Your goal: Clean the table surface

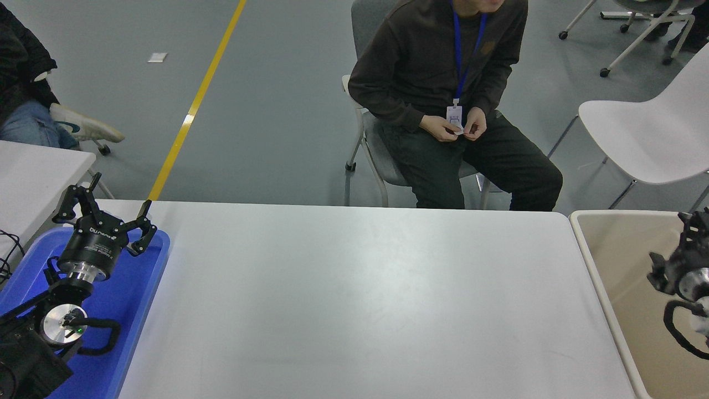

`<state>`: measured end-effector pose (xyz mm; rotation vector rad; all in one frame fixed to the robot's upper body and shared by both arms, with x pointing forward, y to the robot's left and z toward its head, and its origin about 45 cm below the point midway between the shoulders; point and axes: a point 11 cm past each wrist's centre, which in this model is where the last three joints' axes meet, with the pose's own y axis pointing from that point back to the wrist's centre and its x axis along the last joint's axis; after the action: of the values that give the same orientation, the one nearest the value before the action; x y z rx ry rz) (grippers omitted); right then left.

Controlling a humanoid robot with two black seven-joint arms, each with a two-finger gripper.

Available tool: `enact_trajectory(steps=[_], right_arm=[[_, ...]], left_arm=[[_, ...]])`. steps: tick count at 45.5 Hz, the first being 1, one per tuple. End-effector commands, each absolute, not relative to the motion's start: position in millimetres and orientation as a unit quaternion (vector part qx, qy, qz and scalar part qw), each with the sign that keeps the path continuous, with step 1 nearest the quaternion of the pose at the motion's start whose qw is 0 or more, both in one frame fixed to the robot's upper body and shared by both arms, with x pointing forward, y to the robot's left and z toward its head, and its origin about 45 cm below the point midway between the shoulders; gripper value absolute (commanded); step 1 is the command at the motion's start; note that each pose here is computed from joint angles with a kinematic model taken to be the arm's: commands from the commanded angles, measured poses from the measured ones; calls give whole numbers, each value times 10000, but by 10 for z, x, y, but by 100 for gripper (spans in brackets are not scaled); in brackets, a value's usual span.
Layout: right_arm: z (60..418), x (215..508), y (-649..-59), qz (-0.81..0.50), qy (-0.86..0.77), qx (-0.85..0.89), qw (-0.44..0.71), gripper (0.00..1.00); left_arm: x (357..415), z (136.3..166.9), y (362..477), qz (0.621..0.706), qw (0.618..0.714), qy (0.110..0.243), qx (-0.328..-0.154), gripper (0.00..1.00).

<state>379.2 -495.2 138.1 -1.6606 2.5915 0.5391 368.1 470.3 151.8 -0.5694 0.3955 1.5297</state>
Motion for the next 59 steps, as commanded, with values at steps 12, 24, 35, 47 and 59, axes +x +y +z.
enact_trajectory(steps=[12, 24, 35, 47, 59], right_arm=[[1739, 4106, -4160, 2075, 7295, -5999, 2549, 100], [1575, 4143, -3665, 2254, 7022, -6181, 2721, 100], [1535, 4125, -3562, 1822, 7055, -6403, 2433, 100], [1384, 4060, -3577, 1624, 7148, -6488, 2042, 100], [1314, 4037, -3511, 1636, 7099, -6594, 1858, 100]], left_arm=[[3685, 1523, 4703, 6780, 6678, 1748, -2527, 100], [3680, 1517, 4705, 6783, 6675, 1752, -2522, 100], [3680, 1517, 4705, 6783, 6675, 1752, -2522, 100], [3682, 1518, 4701, 6778, 6678, 1755, -2525, 100], [3680, 1517, 4705, 6783, 6675, 1752, -2522, 100]])
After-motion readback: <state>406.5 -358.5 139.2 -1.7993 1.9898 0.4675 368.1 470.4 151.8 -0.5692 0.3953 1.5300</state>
